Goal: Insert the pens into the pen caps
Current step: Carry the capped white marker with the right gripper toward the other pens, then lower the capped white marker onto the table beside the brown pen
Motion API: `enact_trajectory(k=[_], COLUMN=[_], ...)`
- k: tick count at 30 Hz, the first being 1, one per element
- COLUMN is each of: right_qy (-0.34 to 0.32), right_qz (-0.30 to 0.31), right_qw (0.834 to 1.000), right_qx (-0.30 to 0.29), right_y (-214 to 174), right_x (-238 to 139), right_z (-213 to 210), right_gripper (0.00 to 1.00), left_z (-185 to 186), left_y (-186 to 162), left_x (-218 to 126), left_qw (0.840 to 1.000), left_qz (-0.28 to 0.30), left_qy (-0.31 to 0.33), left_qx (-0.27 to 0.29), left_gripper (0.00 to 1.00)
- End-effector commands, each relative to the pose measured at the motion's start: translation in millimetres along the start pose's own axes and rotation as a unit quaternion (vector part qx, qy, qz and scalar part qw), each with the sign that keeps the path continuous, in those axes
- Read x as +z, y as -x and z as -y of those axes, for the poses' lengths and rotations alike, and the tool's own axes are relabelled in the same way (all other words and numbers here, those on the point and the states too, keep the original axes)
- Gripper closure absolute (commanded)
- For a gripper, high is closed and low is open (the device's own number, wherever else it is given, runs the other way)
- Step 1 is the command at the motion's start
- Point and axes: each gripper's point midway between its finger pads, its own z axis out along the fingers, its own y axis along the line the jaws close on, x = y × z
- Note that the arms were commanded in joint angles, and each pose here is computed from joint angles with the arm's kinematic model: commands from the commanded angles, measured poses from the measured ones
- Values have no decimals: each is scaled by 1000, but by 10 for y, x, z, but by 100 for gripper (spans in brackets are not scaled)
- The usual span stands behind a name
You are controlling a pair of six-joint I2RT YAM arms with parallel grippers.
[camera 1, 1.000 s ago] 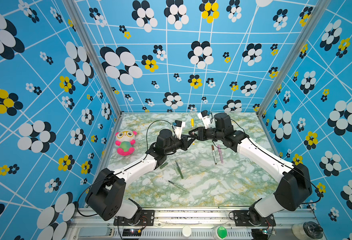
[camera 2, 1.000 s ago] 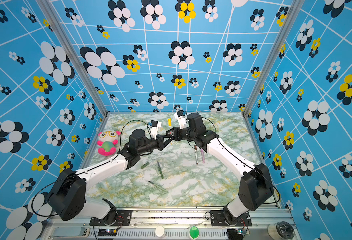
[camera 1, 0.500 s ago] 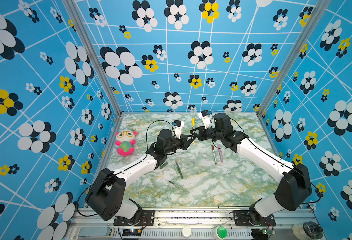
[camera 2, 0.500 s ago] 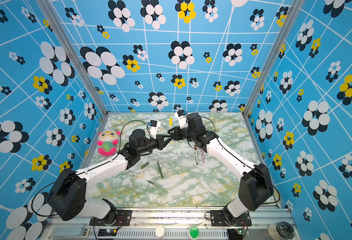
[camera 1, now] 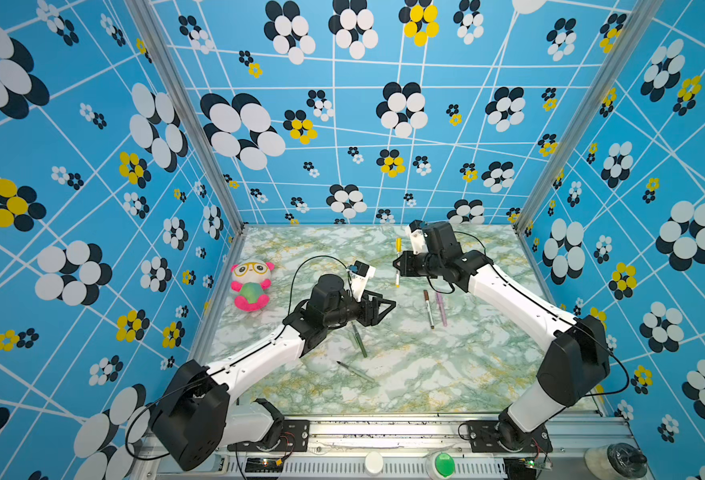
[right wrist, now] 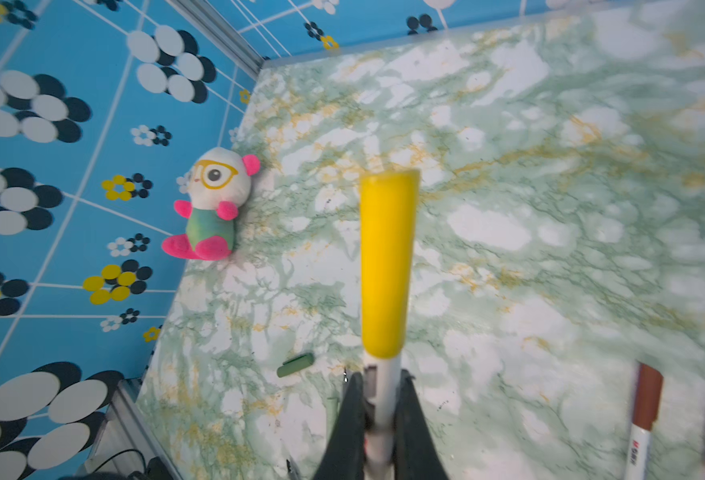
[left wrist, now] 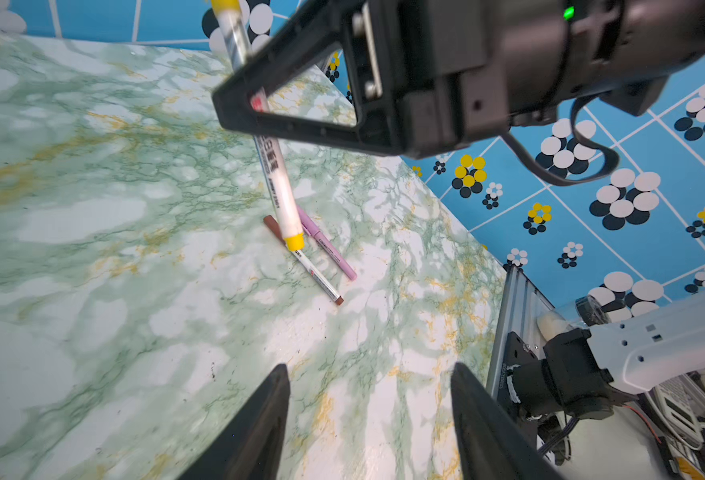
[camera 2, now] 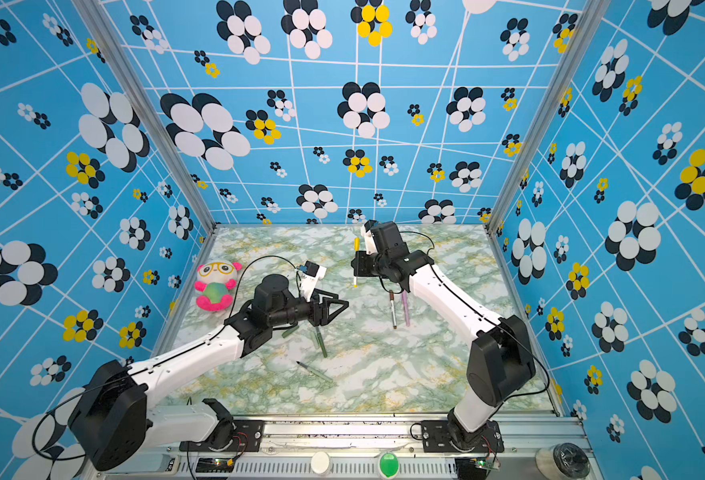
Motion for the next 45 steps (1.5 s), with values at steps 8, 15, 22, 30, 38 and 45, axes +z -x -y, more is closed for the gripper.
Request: enact_trajectory(k=[8, 15, 22, 30, 38, 45], right_qy=[-120, -140, -158, -174, -170, -174], right_qz=[-182, -217, -233, -251, -257, -264], right_qw=[976, 966, 959, 952, 950, 947], right_qx=[18, 22, 37, 36, 45, 50], right_y=[-876, -1064, -1184, -1358, -1425, -1501], right_x=[352, 581, 654, 693, 753, 782], right_z=[684, 883, 1062, 1192, 1205, 1241], right_gripper=[99, 99, 98, 99, 99, 97], left_z=[-144, -156, -175, -163, -142, -129], left_y=[53, 40, 52, 77, 115, 152], left_x=[-90, -92, -125, -125, -147, -172], left_qw=[997, 997, 996, 996, 996, 995], left_qz=[12, 11, 16, 20, 28, 37], left_qy=[54, 57, 66, 64, 63, 65], left_qx=[55, 49, 54, 54, 60, 64], left_gripper=[34, 35, 35, 35, 35, 29])
